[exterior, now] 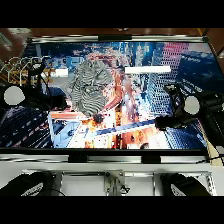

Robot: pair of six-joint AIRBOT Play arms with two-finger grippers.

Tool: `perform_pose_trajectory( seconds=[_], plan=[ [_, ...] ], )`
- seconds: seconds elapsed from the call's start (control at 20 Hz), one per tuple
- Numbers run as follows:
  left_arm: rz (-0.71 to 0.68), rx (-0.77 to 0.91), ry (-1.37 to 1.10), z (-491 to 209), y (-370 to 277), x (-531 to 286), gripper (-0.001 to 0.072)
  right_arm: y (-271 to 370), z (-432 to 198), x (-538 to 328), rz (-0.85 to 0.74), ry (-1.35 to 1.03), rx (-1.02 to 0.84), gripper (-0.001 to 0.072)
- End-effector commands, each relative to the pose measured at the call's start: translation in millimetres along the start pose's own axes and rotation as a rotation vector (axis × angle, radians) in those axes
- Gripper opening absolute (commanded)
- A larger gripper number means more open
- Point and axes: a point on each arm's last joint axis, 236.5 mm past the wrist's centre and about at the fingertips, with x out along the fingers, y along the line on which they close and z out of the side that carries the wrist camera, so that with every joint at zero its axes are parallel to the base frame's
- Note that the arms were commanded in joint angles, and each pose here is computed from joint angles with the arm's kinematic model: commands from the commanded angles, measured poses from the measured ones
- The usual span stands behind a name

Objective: Fold the shirts.

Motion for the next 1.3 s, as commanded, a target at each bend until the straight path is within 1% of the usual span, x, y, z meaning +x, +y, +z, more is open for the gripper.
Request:
perform_pose_trajectory(
  seconds=[0.0,0.65,0.7,0.8,0.9,0.95,1.05,1.15,1.25],
  plan=[
    [0.001,0.0,0.001,0,0,0,0.0605,0,0,0,0.0,-0.001,0.0,0.0531],
    [0.001,0.0,0.001,0,0,0,0.0605,0,0,0,0.0,-0.002,0.0,0.0531],
    [0.001,0.0,0.001,0,0,0,0.0605,1,3,0,0.002,-0.013,0.0,0.0531],
    [0.0,-0.001,-0.003,1,0,0,0.0605,-2,37,-1,-0.007,-0.15,0.001,0.0531],
    [-0.047,-0.003,-0.139,33,-11,3,0.0605,2,65,-7,0.012,-0.269,0.004,0.0531],
    [-0.105,-0.019,-0.217,53,-25,2,0.0606,7,72,-9,0.038,-0.301,0.024,0.0531],
    [-0.191,-0.047,-0.351,85,-43,-7,0.0606,26,68,-10,0.123,-0.28,0.058,0.0531],
    [-0.216,-0.051,-0.437,104,-47,-16,0.0606,43,67,-12,0.198,-0.274,0.073,0.0531],
    [-0.29,-0.069,-0.516,121,-63,-28,0.0606,53,66,-14,0.243,-0.269,0.083,0.0531]
  ],
)
